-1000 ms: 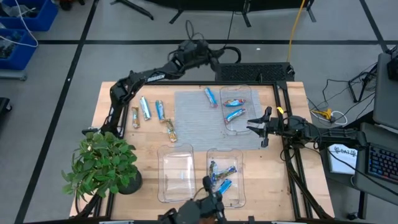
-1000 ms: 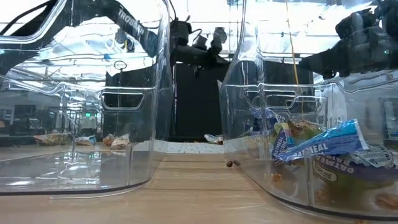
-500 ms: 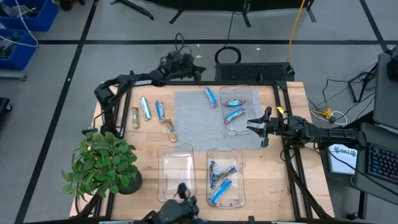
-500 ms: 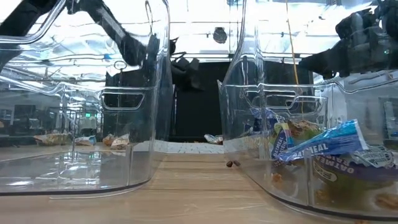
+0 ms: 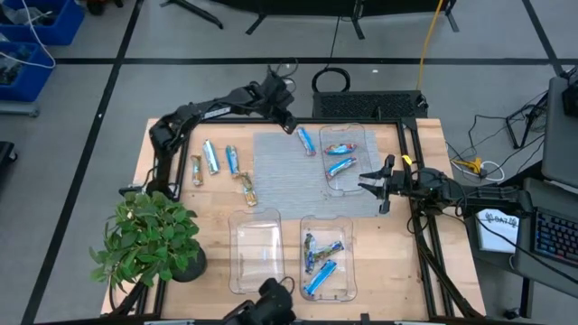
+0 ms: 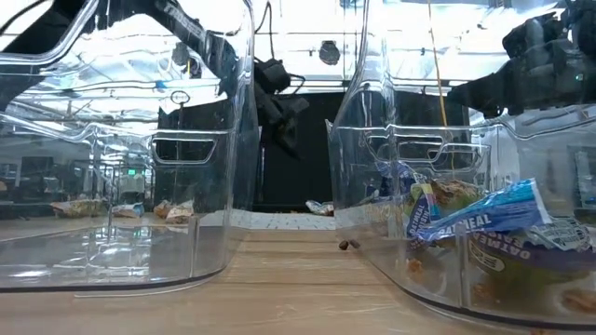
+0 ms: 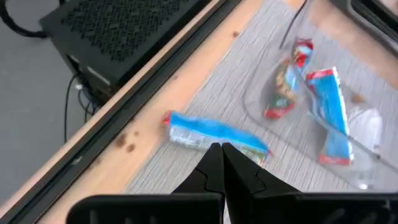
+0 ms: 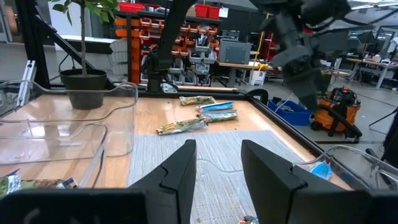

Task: Pick and place Granola Bars by type
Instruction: Put the red granola bar into the top transparent bin

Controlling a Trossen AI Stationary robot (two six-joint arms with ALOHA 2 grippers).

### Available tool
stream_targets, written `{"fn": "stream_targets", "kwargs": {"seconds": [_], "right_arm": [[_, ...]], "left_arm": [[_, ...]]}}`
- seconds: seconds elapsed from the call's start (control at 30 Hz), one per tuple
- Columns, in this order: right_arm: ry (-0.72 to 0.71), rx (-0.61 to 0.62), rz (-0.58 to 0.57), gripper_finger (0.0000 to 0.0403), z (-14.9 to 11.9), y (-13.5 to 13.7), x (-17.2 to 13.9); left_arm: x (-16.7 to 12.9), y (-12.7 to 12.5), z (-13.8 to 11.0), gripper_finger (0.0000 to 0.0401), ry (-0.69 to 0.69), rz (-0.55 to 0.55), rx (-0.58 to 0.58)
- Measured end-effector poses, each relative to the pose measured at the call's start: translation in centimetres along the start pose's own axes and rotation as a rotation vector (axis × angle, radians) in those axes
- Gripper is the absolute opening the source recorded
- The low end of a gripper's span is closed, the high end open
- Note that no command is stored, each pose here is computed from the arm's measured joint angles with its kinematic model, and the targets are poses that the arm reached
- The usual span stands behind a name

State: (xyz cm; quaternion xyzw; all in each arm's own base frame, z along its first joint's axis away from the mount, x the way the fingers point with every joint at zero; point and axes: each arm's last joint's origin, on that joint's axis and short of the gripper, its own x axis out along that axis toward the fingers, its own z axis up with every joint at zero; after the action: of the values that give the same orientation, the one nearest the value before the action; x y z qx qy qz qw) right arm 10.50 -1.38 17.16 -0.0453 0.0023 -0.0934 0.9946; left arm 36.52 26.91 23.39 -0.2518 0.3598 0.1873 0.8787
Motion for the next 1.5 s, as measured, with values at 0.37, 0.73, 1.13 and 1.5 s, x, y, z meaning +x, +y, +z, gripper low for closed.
{"fn": "stream_targets", "kwargs": {"seconds": [0.37, 0.73, 1.13, 1.5], "right_arm": [[-0.001, 0.000, 0.000, 0.0121, 0.0, 0.0, 0.0], [-0.002, 0.000, 0.000, 0.0121, 0.0, 0.0, 0.0], [0.001, 0.000, 0.000, 0.0121, 0.0, 0.0, 0.0], [0.001, 0.000, 0.000, 0.0121, 0.0, 0.0, 0.0]], "left_arm": [[2.0, -2.8, -0.3, 0.0000, 0.079, -0.054, -0.011], [2.7, -5.6, -0.2, 0.0000, -0.030, -0.114, 0.212], [-4.3, -3.7, -13.0, 0.0000, -0.550, -0.174, 0.185], [-3.7, -2.4, -17.6, 0.0000, -0.543, -0.194, 0.124]]}}
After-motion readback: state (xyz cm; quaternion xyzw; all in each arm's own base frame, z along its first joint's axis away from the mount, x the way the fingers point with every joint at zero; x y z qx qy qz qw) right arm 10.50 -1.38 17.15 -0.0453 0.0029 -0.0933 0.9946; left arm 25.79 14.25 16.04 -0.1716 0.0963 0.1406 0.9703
